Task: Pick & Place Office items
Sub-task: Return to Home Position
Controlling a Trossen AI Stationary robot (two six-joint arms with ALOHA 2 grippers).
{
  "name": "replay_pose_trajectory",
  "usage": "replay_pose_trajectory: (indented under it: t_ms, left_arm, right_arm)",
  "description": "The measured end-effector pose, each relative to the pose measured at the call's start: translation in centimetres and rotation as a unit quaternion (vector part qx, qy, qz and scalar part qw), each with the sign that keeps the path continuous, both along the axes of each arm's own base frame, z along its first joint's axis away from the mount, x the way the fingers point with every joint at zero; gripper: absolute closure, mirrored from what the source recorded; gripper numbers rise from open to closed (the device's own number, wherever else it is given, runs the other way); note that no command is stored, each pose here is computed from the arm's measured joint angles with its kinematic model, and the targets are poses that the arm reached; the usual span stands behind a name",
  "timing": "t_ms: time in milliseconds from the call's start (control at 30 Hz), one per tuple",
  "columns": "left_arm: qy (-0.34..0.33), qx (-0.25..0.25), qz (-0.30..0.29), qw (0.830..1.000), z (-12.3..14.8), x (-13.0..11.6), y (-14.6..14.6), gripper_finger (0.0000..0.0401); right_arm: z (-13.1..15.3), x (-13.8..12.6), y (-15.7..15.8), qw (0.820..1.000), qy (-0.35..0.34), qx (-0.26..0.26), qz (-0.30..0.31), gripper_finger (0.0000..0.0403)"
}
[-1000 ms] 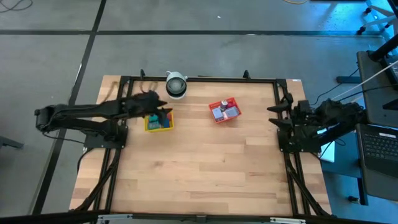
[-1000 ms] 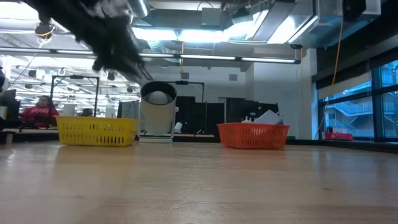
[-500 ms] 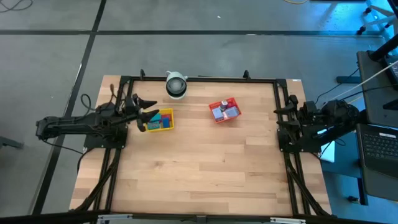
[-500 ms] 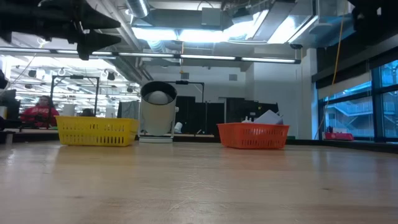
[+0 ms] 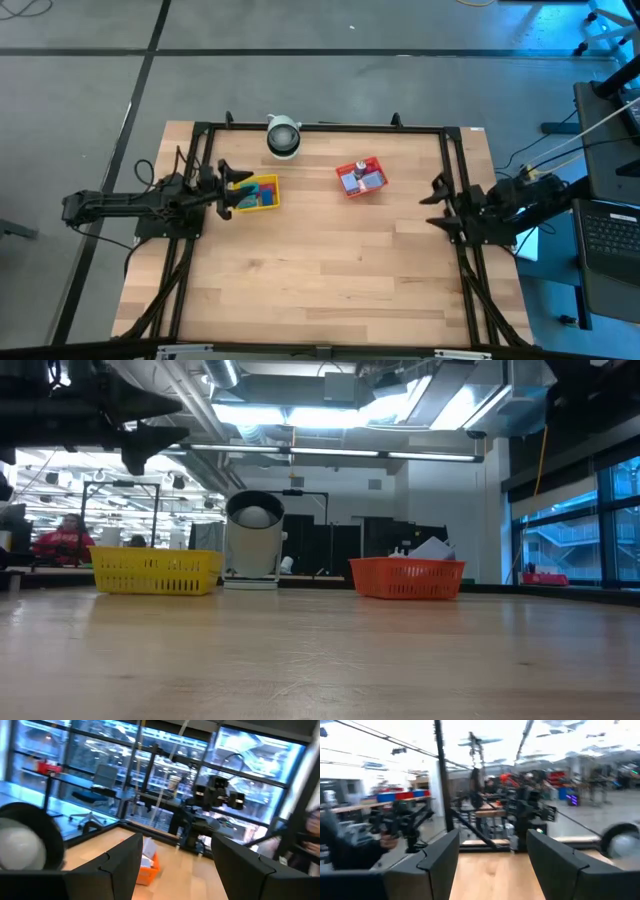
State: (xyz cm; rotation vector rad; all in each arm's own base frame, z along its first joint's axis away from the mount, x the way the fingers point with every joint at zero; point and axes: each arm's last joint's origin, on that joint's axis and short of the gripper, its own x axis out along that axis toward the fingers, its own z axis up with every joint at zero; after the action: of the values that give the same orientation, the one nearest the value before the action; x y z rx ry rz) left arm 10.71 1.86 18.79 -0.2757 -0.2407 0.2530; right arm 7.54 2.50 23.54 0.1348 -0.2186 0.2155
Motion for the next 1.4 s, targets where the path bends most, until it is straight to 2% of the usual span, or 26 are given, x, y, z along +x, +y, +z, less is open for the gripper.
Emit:
replay_pose_trajectory:
  t_ms: [133, 367, 633, 1000, 1067, 1167, 1300, 1400]
  left_arm:
    - [0.009, 0.02, -0.021, 1.0, -0.1, 0.1, -0.1, 0.0168]
    - [0.054, 0.06, -0.014, 0.997, -0.7, 0.4, -0.1, 0.0168]
    - [0.068, 0.098, -0.019, 0.993, -0.8, 0.5, -0.2, 0.0168]
    - [0.063, 0.095, -0.032, 0.993, -0.7, 0.5, -0.2, 0.0168]
    - [0.044, 0.066, -0.024, 0.997, -0.5, 0.4, -0.2, 0.0168]
    - [0.051, 0.037, 0.0, 0.998, -0.7, 0.4, 0.0, 0.0168]
    - [0.096, 0.055, 0.001, 0.994, -1.5, 0.5, 0.0, 0.0168]
    - [0.12, 0.057, 0.002, 0.991, -1.9, 0.5, 0.0, 0.0168]
  right_arm:
    - [-1.2, 0.4, 0.2, 1.0, 0.004, -0.019, 0.006, 0.017]
    - [-3.4, 1.1, 0.5, 0.998, 0.02, -0.052, 0.009, 0.0169]
    - [-5.3, 1.6, 0.6, 0.995, 0.039, -0.088, 0.002, 0.0169]
    - [-6.3, 1.9, 0.2, 0.991, 0.067, -0.111, -0.02, 0.0169]
    - [-6.3, 1.9, 0.1, 0.991, 0.069, -0.106, -0.034, 0.0169]
    - [-6.2, 1.9, -0.2, 0.991, 0.078, -0.077, -0.082, 0.0169]
    - [-6.2, 1.9, -0.6, 0.985, 0.085, -0.05, -0.143, 0.0169]
    - [-6.2, 1.9, -0.7, 0.982, 0.084, -0.052, -0.158, 0.0169]
